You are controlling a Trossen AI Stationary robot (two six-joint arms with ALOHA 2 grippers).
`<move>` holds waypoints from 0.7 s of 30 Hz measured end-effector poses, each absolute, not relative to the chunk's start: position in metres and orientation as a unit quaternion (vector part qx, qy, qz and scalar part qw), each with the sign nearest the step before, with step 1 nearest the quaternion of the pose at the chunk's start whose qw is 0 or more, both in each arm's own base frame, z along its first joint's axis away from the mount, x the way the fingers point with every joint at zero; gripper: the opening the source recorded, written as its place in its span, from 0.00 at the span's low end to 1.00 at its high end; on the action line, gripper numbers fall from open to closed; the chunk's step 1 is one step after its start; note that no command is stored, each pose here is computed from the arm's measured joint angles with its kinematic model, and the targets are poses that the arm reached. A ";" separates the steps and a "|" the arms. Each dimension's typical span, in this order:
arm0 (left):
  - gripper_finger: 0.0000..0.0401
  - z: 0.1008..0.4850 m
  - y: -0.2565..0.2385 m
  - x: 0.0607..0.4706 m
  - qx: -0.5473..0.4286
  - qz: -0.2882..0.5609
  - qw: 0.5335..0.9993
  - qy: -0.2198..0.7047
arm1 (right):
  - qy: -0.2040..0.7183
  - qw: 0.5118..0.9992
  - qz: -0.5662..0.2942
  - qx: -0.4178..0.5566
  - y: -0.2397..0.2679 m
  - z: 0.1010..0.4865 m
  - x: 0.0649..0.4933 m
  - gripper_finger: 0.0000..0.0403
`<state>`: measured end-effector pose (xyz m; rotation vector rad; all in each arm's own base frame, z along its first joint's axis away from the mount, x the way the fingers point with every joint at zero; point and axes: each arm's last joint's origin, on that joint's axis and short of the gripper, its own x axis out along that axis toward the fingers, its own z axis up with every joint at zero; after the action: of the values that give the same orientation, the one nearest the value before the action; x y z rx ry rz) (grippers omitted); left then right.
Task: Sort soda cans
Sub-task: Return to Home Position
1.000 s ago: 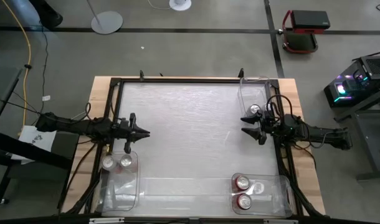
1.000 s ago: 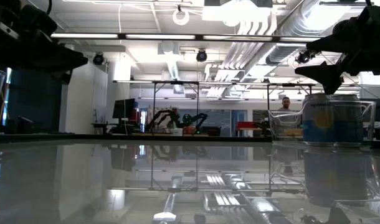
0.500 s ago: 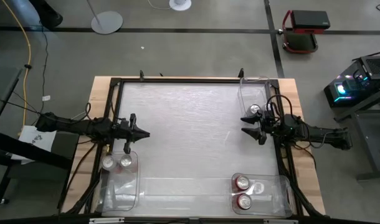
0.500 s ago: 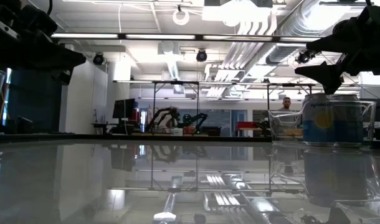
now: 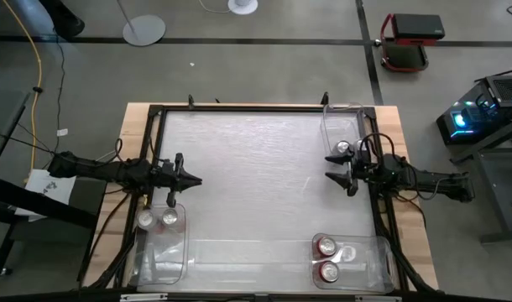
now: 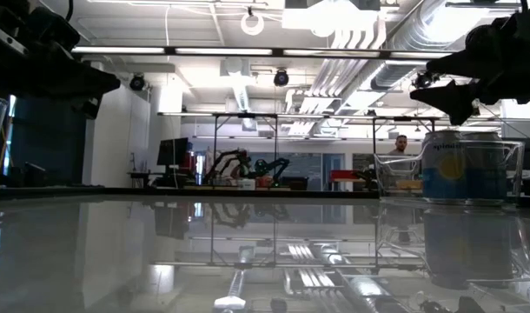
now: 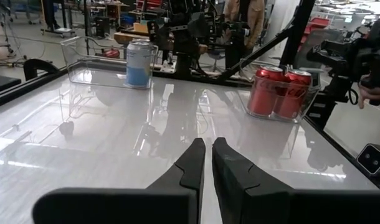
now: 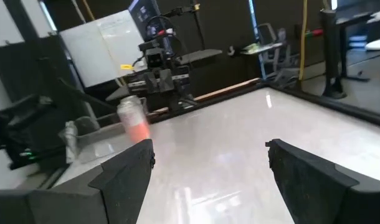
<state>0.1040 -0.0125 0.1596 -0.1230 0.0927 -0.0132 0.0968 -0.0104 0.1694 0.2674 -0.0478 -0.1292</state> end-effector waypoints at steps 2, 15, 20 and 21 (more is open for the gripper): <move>0.05 0.160 -0.012 0.104 -0.061 -0.006 0.997 0.046 | -0.024 0.987 -0.060 0.149 -0.010 0.169 0.097 0.76; 0.05 0.160 -0.012 0.104 -0.061 -0.007 0.997 0.046 | -0.059 0.988 -0.076 0.120 -0.011 0.176 0.096 0.76; 0.05 0.160 -0.013 0.104 -0.061 -0.007 0.997 0.046 | -0.017 0.999 -0.050 0.004 -0.009 0.170 0.097 0.73; 0.05 0.160 -0.013 0.104 -0.062 -0.007 0.997 0.046 | -0.009 0.999 -0.047 -0.015 -0.009 0.168 0.097 0.71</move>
<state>0.1040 -0.0125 0.1596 -0.1234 0.0927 -0.0135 0.0970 -0.0092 0.1684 -0.0290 -0.0180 -0.0942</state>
